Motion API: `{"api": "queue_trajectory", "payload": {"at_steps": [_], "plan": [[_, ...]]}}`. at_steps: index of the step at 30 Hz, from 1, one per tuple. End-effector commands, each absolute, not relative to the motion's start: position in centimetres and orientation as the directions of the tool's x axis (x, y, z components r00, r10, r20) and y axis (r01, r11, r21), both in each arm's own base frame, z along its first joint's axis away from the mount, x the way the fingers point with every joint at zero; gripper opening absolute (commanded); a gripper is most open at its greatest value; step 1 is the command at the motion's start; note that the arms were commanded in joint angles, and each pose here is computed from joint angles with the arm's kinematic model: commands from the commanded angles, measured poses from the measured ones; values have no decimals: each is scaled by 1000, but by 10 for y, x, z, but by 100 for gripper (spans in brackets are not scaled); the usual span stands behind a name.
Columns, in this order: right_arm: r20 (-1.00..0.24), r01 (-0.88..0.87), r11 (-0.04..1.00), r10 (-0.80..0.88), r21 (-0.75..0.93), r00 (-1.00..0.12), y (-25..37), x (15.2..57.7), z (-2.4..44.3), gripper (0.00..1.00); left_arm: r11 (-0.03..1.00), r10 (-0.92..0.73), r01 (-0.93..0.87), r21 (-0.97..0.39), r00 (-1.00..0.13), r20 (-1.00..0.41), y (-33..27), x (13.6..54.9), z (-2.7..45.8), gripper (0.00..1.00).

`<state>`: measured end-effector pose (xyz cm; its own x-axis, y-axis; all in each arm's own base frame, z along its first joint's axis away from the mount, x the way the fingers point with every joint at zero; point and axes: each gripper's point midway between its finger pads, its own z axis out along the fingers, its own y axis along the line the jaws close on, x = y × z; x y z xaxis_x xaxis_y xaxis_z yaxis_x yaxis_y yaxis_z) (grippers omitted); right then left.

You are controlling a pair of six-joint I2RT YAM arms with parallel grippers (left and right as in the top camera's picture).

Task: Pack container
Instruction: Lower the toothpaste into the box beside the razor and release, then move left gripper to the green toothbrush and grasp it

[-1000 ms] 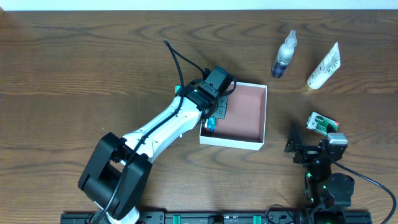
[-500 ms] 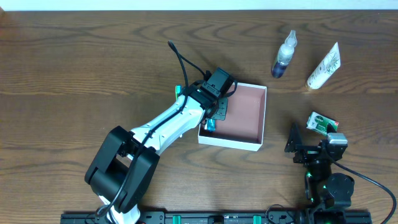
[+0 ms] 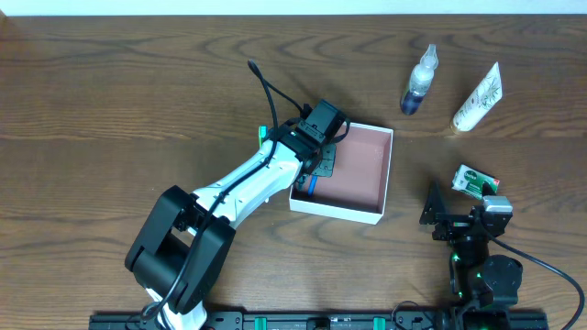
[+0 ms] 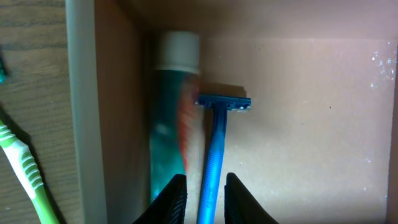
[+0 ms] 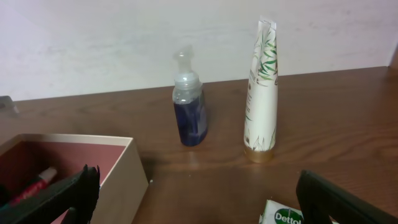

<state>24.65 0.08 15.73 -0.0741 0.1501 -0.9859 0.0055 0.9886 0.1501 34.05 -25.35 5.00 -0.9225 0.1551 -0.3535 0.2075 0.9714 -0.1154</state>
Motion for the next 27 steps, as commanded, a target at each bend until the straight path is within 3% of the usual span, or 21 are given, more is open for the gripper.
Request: {"api": "queue_trajectory", "payload": {"at_steps": [1,10,22,27], "plan": [[-987,7,990,141,141,-74,0,246,157,99,973,146,200,-111,-916,-373,-255,347,55,23],[-987,7,990,141,141,-74,0,246,157,99,964,162,234,-126,-893,-419,-262,354,79,31],[-987,7,990,141,141,-74,0,246,157,99,940,175,307,-151,-811,-559,-261,355,200,38],[-987,7,990,141,141,-74,0,246,157,99,986,143,170,4,-814,-563,-206,356,210,38]]}}
